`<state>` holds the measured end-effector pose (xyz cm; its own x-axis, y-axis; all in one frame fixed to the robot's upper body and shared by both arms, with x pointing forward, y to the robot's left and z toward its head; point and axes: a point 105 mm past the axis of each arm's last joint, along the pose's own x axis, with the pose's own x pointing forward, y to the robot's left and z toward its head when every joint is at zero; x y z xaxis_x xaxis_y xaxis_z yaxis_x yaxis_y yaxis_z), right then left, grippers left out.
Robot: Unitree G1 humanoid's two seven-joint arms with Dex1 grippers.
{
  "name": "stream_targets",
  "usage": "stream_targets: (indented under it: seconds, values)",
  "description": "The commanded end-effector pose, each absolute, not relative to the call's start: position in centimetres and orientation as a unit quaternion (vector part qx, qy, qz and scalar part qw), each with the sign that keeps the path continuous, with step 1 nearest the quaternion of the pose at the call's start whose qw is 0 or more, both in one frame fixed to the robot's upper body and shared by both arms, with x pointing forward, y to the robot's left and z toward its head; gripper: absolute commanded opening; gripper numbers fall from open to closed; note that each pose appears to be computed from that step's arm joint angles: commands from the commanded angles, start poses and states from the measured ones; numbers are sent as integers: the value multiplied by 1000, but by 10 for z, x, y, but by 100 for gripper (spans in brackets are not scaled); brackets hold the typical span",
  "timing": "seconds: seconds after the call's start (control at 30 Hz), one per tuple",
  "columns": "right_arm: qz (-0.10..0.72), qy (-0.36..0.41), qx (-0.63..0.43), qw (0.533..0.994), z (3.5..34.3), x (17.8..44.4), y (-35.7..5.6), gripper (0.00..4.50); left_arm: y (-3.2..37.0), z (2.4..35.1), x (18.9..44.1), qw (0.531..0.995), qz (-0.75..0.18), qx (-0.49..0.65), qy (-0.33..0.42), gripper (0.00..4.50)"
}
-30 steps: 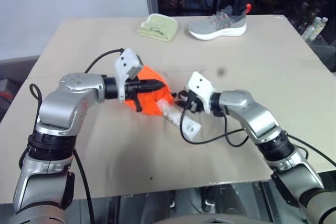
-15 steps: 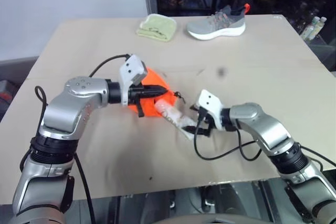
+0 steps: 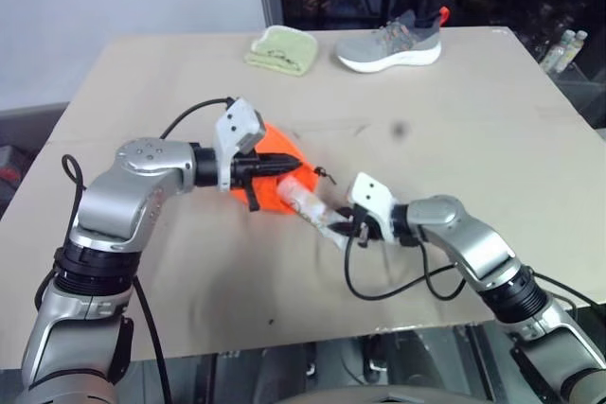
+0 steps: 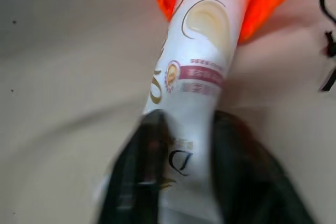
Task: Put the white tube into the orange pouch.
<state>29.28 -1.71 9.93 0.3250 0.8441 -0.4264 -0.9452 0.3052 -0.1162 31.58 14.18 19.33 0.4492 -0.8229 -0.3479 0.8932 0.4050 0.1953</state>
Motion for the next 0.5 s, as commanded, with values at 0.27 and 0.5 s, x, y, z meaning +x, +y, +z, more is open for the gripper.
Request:
stream_targets:
  seconds: [0.27,0.5]
  values:
    - [506,92,-105,851,142,323,-15,2,134,203,309,827,-524,186,82,0]
    - [550,87,-145,818,142,322,7,2,124,195,305,800,-548,236,69,0]
